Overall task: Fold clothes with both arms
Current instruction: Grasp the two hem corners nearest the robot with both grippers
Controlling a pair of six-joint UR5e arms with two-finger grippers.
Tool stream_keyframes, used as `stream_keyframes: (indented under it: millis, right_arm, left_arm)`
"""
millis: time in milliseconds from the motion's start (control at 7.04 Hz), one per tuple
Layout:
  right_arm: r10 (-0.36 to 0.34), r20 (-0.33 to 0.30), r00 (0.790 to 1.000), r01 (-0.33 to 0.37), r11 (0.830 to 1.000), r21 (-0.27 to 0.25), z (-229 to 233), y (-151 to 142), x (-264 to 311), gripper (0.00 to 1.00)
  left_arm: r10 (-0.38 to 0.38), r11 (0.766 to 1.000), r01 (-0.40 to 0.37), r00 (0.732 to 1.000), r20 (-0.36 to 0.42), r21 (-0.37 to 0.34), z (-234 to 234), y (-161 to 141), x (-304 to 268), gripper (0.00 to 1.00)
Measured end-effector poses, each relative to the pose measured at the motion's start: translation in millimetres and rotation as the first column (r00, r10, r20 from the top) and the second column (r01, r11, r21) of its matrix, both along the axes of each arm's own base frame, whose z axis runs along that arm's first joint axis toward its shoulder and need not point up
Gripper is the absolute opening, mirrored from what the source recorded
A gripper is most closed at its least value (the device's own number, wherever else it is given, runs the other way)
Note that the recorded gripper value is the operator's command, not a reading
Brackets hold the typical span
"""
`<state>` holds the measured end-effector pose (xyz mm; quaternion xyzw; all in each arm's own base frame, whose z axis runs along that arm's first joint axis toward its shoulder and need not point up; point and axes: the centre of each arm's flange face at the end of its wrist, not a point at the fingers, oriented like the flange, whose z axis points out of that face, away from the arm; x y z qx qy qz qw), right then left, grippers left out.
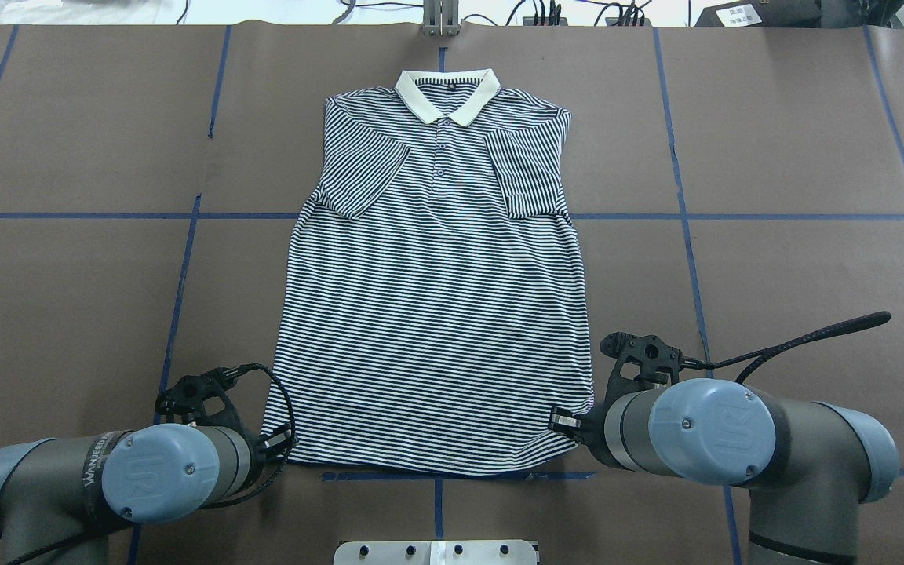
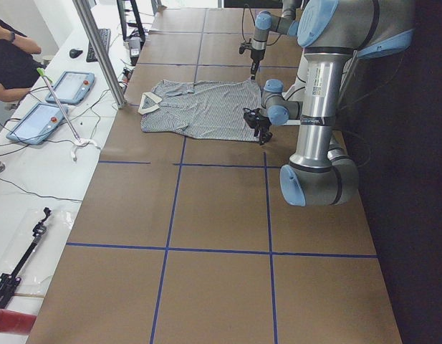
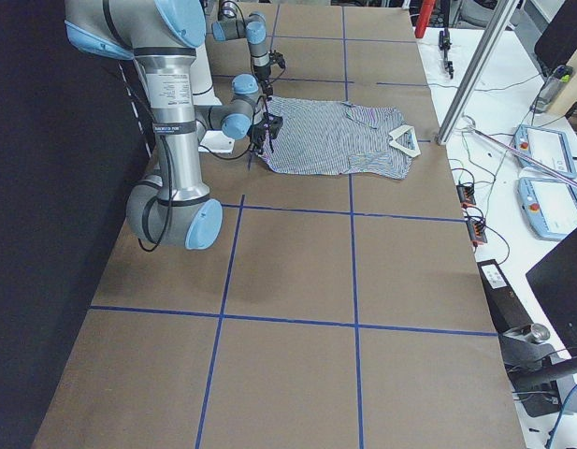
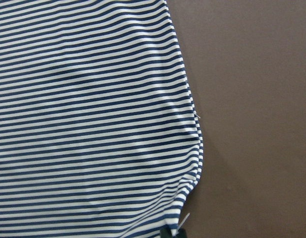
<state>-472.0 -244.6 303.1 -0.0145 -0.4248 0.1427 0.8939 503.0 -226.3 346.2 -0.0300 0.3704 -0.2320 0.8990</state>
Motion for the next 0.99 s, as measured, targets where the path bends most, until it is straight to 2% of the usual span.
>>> stream_keyframes:
  millis: [710,994]
  right_arm:
    - [0.003,-0.001,1.0,-0.003,1.0,-0.005,0.2,-3.3,2.3,0.0]
    - [0.003,0.013,1.0,-0.002,1.0,-0.02,-3.3,-9.5,12.0,0.0]
  left_arm:
    - [0.002,1.0,-0.002,0.999,-0.035,0.001,-17.3,-0.8,0.4,0.0]
    - [0.018,0.999,-0.015,0.997,-0.078,0.034,-40.2,-3.8,-15.8,0.0]
